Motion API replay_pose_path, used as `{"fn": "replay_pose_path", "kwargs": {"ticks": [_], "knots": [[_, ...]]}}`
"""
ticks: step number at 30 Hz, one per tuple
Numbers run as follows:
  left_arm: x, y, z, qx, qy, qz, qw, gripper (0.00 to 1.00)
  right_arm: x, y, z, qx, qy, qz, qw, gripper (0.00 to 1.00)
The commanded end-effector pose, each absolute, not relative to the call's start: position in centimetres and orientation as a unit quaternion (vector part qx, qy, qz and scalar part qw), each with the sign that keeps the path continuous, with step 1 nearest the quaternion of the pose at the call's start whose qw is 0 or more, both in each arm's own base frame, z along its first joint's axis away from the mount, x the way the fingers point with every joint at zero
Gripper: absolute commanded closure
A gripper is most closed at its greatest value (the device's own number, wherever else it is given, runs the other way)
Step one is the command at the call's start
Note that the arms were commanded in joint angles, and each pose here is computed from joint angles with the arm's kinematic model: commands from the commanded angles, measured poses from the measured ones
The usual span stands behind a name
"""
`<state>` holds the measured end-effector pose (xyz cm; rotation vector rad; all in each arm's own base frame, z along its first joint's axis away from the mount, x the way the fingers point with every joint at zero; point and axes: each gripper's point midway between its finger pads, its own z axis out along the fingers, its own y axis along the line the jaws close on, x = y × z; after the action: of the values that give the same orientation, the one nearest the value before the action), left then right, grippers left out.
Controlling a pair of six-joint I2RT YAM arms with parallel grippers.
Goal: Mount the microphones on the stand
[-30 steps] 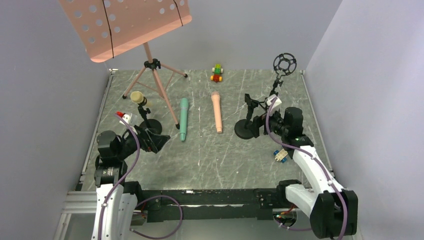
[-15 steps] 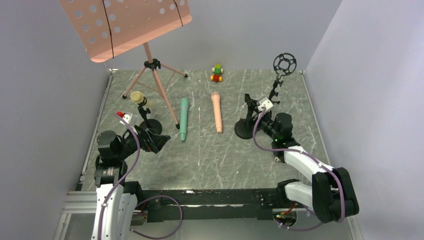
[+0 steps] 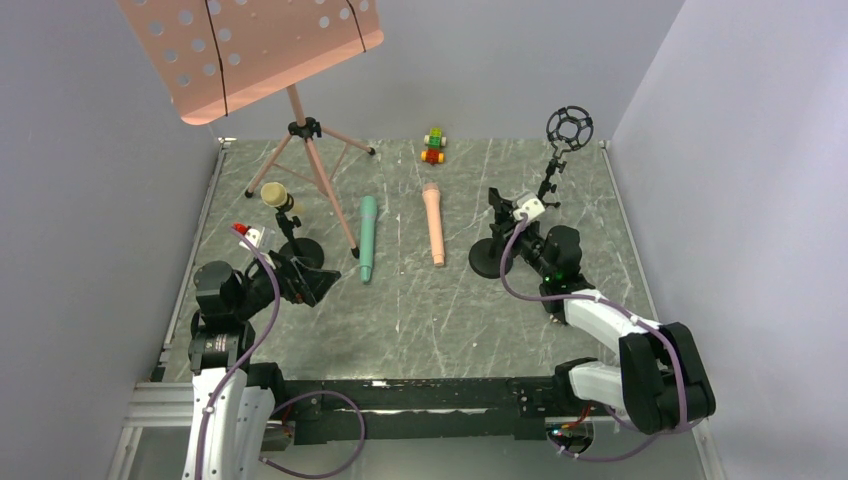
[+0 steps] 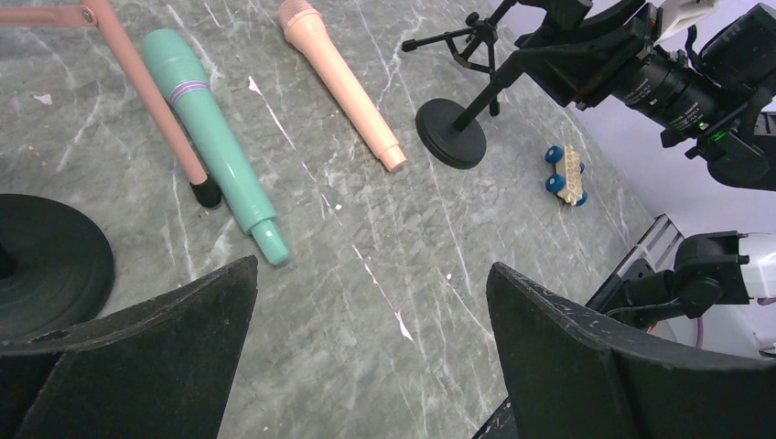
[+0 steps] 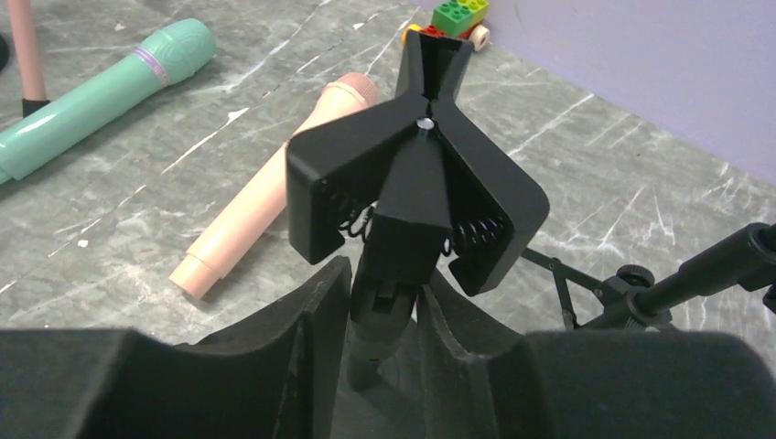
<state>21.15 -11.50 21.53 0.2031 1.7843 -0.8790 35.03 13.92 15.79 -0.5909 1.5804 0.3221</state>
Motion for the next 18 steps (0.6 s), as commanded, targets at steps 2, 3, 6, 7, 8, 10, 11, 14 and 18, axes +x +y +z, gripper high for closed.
{"fn": "replay_pose_path", "kwargs": {"ticks": [2, 3, 6, 7, 8, 10, 11, 14, 18], "knots": [[21.2, -11.5, 22.3, 0.096, 0.741, -0.366, 0.555, 0.01, 35.1, 14.8, 16.4, -0.269, 0.685, 0.16, 0.658, 0.7], [21.2, -11.5, 22.3, 0.097, 0.741, -0.366, 0.555, 0.01, 35.1, 14.8, 16.4, -0.269, 0.685, 0.161, 0.658, 0.73], [21.2, -11.6, 22.3, 0.098, 0.74, -0.367, 0.555, 0.01, 34.8, 15.0, 16.7, -0.277, 0.68, 0.169, 0.658, 0.87], [21.2, -11.6, 22.3, 0.098, 0.74, -0.366, 0.555, 0.01, 34.6, 15.0, 17.1, -0.28, 0.675, 0.173, 0.66, 0.91], [21.2, -11.6, 22.4, 0.099, 0.74, -0.366, 0.556, 0.01, 34.4, 15.0, 17.5, -0.284, 0.671, 0.176, 0.662, 0.96], [21.1, -11.6, 22.5, 0.1, 0.738, -0.366, 0.557, 0.01, 33.6, 15.1, 18.9, -0.297, 0.655, 0.19, 0.668, 0.99], [21.1, -11.6, 22.5, 0.101, 0.738, -0.367, 0.558, 0.01, 33.3, 15.1, 19.3, -0.3, 0.653, 0.2, 0.666, 1.0], [21.0, -11.7, 22.6, 0.103, 0.736, -0.368, 0.559, 0.01, 32.0, 15.5, 19.7, -0.33, 0.66, 0.233, 0.633, 1.0], [21.0, -11.8, 22.6, 0.105, 0.736, -0.37, 0.557, 0.01, 28.4, 17.5, 19.5, -0.402, 0.637, 0.3, 0.585, 1.0]]}}
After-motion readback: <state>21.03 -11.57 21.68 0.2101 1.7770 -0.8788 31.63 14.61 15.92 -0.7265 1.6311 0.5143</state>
